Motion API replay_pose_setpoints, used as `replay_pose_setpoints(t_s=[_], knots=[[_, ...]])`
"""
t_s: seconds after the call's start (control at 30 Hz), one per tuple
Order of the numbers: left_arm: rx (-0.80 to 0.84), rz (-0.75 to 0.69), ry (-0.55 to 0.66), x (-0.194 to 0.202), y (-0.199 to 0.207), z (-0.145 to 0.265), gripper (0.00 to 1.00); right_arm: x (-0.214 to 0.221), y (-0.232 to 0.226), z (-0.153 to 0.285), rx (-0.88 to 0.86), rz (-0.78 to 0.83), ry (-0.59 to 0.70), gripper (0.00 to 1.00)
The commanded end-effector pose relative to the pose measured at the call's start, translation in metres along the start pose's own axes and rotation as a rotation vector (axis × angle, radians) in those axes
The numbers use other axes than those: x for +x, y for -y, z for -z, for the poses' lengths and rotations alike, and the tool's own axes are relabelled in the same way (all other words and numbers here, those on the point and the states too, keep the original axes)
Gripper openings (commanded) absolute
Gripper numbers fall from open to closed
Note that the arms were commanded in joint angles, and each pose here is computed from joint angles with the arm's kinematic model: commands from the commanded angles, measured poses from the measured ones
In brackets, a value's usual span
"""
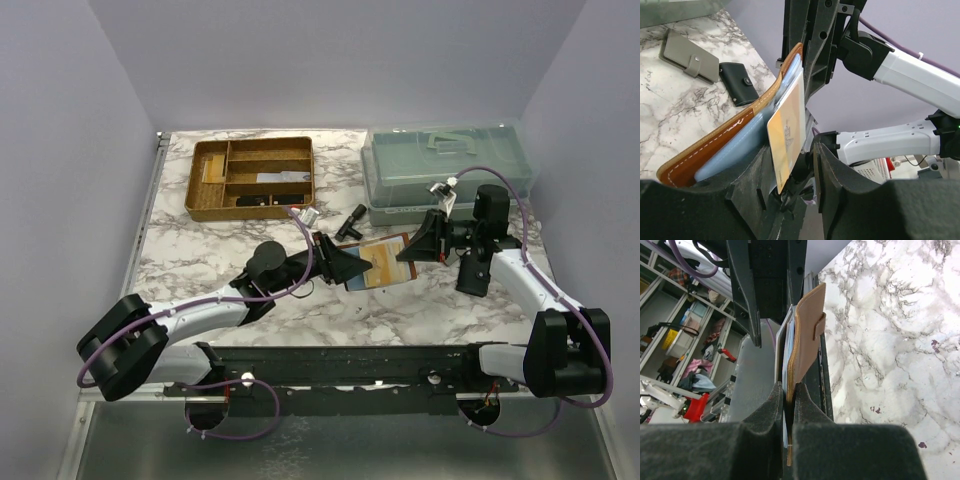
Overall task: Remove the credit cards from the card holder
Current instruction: Remove the credit card from the card holder.
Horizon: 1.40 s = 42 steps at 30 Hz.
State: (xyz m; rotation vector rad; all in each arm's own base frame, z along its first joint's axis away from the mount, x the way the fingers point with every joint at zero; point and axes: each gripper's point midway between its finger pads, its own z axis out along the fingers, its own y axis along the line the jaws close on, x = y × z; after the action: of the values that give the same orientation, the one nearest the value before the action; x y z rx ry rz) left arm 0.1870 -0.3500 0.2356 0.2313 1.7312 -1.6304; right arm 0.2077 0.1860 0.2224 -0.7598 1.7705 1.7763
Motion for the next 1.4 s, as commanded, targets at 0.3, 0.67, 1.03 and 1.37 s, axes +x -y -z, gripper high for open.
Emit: replay_pose_setpoints(t_s=[0.3,0.67,1.03,1.37], knots=[[0.052,0.028,-0.017,0.006,0.005,-0.005,0.0,0.008,-0.015,0.003,-0.106,-0.016,-0.029,0.0],[0.03,0.022,0.042,-0.013,-0.005,0.027,0.0,0.007,-0.02,0.005,-0.119,0.015,-0.026,0.0],[-0.001,0.007,0.045,-0.02,-0.009,0.046,0.0,0.006,-0.021,0.01,-0.125,0.041,-0.014,0.0],[-0.076,-0.044,0.04,-0.036,-0.012,0.063,0.0,0.003,-0.019,0.017,-0.089,0.069,0.012,0.0]])
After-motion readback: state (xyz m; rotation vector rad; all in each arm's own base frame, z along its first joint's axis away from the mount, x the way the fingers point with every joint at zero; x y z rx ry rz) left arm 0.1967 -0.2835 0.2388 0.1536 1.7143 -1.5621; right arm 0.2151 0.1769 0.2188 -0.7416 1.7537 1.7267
